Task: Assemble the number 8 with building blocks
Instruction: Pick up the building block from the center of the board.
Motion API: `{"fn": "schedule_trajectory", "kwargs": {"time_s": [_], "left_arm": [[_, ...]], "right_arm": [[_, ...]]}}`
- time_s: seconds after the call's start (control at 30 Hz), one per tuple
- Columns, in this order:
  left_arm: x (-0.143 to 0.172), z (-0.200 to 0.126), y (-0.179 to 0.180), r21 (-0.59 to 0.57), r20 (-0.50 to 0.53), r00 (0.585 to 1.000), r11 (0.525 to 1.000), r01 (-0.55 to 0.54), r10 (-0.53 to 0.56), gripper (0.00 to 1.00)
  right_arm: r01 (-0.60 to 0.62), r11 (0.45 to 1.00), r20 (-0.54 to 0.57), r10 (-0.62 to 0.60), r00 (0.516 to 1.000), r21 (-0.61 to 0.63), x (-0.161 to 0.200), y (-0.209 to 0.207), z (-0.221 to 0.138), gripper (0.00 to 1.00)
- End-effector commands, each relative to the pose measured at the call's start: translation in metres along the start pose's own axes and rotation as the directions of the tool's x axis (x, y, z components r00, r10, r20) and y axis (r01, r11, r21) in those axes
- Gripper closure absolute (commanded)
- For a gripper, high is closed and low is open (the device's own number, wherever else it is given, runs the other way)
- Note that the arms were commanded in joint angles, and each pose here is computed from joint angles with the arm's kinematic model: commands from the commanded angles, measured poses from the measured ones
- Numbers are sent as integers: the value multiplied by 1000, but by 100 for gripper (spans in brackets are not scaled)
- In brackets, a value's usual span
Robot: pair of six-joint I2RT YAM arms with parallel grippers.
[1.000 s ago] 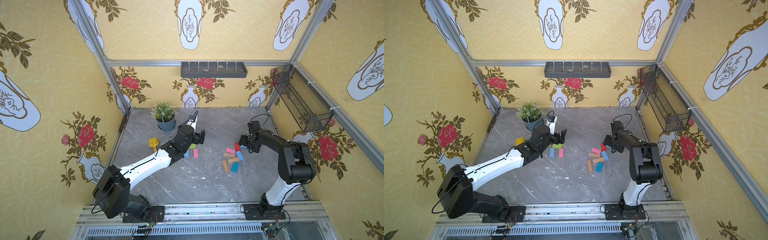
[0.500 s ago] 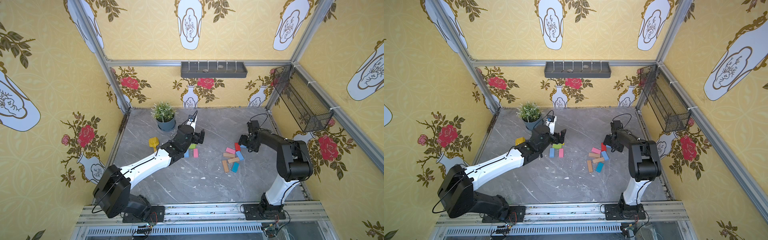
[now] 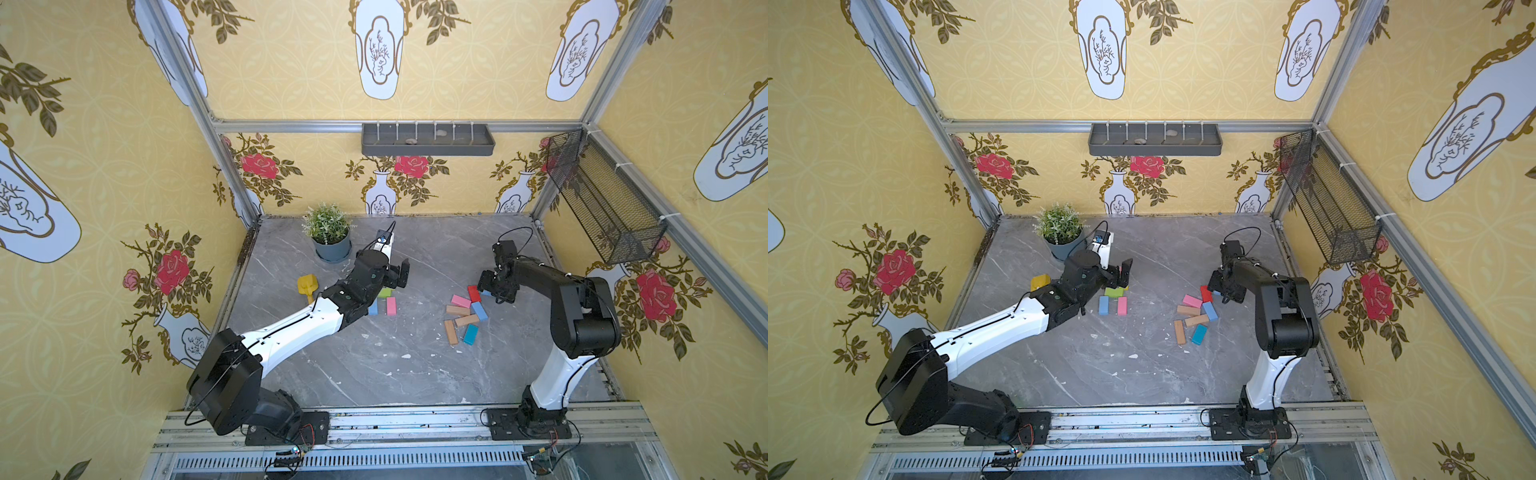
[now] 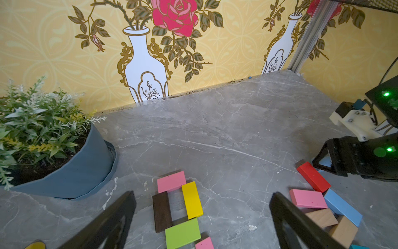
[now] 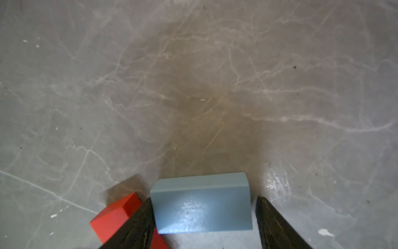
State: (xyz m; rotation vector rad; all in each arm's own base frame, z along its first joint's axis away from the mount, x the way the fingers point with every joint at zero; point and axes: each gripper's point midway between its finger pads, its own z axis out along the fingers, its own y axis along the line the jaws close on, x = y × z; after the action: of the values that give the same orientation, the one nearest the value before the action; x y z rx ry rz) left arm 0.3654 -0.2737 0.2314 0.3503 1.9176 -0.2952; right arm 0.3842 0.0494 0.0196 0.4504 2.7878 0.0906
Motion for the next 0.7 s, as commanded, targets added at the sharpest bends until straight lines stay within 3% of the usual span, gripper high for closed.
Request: {"fn": "schedule_trajectory", "kwargs": {"time_s": [0.0, 0.47, 0.67], "left_arm": [[0, 1, 2, -10, 9, 1000, 1000, -2, 2, 0], [1, -3, 15, -25, 3, 998, 998, 58, -58, 0], [-1, -14, 30, -40, 4, 994, 993, 111, -111, 0]], "right_arm": [[8, 1000, -7, -8, 1000, 7, 1, -1, 1, 29], [0, 1000, 29, 0, 1000, 0, -1, 4, -19, 43], [94, 995, 57, -93, 994, -18, 15, 45, -48, 44]]}}
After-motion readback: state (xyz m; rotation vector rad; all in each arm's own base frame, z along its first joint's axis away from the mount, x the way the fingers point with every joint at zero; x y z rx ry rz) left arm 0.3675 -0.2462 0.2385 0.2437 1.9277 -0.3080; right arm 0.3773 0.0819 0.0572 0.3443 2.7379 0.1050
